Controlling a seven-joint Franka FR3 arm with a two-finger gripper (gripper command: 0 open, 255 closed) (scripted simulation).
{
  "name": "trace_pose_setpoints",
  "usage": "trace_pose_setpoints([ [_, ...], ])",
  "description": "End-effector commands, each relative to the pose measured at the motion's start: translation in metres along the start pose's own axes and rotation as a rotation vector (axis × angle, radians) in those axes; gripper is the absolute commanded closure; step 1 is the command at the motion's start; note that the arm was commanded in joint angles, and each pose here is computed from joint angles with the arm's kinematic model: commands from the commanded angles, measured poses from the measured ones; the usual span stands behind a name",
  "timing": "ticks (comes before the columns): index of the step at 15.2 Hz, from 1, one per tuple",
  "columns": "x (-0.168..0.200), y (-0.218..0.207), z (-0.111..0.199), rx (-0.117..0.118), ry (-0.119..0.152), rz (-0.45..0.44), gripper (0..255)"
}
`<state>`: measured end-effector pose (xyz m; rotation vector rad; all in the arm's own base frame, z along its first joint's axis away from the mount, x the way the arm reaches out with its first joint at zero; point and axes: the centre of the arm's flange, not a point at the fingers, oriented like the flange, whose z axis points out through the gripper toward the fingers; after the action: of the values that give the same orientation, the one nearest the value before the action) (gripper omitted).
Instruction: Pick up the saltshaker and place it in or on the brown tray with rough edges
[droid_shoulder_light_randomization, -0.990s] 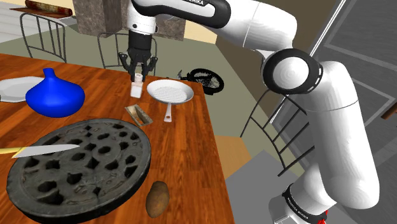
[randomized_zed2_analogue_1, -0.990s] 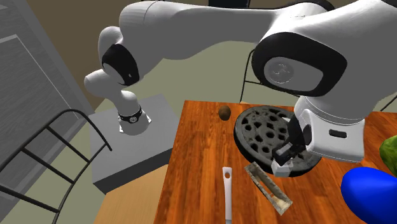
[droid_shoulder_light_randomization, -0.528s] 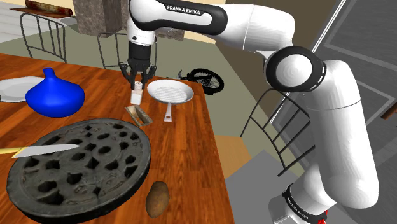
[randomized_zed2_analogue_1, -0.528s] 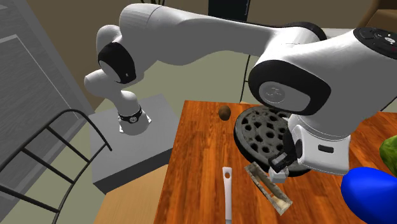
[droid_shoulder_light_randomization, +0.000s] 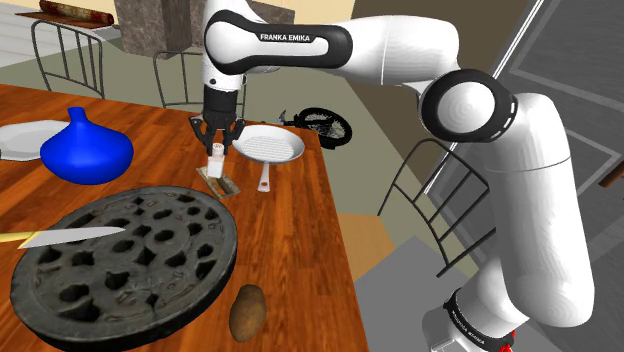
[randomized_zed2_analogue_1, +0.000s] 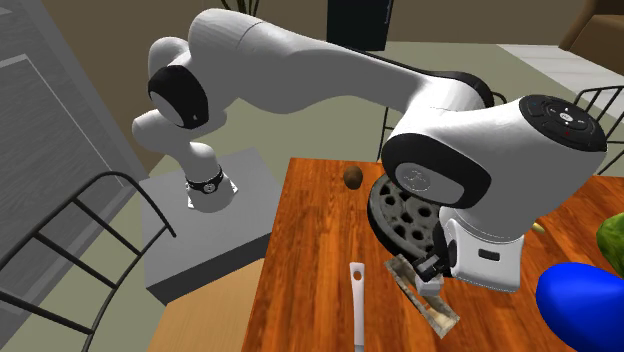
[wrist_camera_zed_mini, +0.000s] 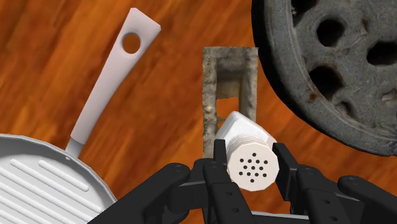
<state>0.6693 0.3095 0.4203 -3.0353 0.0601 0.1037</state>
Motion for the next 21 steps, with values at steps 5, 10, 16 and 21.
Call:
trace_pose_setpoints([
  [5, 0.001, 0.000, 0.004, 0.000, 0.000, 0.000, 255],
  [10, 0.001, 0.000, 0.004, 0.000, 0.000, 0.000, 0],
  [16, 0.001, 0.000, -0.035, 0.000, 0.000, 0.000, 0],
  [21, 0.001, 0.000, -0.046, 0.000, 0.000, 0.000, 0],
])
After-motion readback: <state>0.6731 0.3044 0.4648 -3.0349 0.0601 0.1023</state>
